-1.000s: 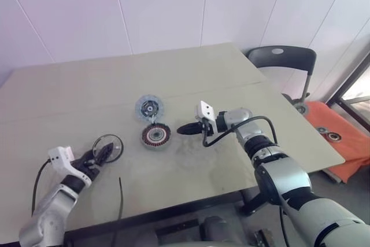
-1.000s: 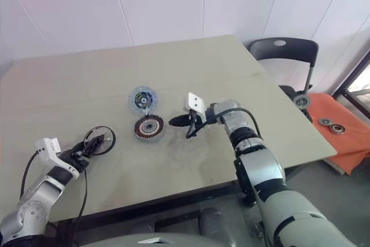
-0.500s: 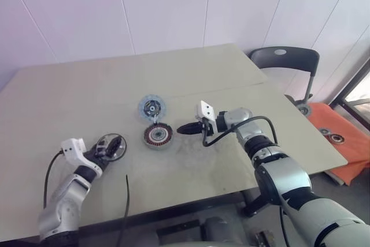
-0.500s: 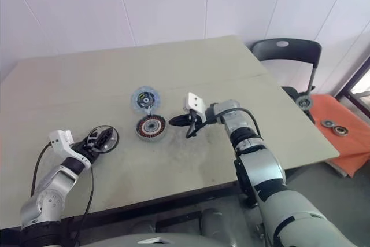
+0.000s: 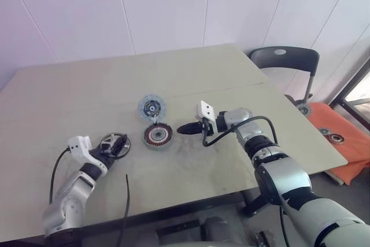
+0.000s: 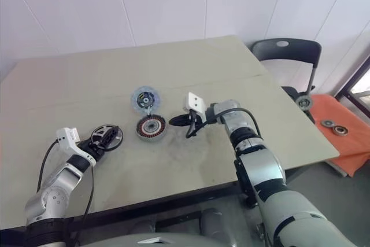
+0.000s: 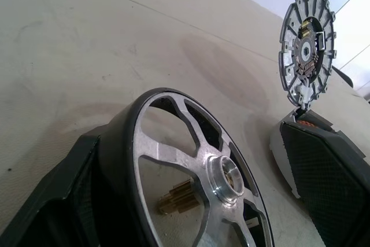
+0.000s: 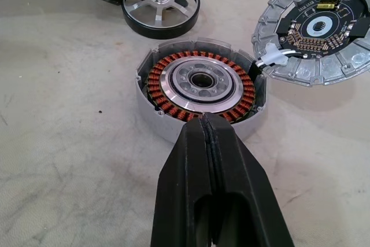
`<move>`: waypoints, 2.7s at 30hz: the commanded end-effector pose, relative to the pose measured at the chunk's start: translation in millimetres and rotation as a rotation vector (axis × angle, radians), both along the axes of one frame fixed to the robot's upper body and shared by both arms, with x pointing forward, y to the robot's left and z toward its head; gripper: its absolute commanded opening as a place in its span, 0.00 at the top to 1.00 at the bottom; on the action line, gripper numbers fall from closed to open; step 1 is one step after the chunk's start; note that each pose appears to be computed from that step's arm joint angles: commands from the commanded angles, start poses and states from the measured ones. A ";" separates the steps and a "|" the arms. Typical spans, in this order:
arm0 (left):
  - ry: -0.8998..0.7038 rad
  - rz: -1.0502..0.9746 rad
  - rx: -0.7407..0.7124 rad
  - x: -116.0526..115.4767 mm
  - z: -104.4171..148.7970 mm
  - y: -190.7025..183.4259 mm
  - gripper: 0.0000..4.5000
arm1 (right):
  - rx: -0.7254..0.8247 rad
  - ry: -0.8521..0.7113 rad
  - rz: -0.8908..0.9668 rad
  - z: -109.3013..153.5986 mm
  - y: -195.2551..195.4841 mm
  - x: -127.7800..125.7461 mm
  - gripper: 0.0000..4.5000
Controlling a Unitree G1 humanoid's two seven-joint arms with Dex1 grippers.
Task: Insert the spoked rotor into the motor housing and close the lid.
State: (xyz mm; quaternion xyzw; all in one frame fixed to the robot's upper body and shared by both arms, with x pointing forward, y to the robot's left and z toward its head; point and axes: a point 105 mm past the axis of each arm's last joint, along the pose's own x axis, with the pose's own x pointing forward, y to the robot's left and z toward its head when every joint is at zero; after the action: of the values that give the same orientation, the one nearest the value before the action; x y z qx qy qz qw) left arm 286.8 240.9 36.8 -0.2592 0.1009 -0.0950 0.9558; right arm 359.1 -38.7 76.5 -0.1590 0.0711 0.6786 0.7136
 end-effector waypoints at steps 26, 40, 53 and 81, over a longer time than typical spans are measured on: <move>-0.087 -0.097 -0.158 -10.5 24.6 -11.2 0.56 | -0.017 -0.033 -0.011 2.6 -1.0 4.0 1.00; -0.228 -0.260 -0.306 -7.8 78.5 -46.4 0.56 | -0.021 -0.030 -0.017 1.5 -0.9 4.3 1.00; -0.099 -0.324 -0.355 37.5 42.6 -88.2 0.56 | -0.008 -0.029 -0.012 0.8 1.7 2.6 1.00; 0.015 -0.367 -0.306 43.6 34.5 -114.0 0.56 | 0.003 -0.023 -0.027 -4.1 1.2 0.7 1.00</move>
State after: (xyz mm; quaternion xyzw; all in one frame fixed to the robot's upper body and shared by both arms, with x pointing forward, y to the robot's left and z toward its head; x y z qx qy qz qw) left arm 324.8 124.0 62.3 -0.3903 0.1513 -0.2813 0.8635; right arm 356.0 -42.9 59.3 -0.1568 0.0925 0.6661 0.7233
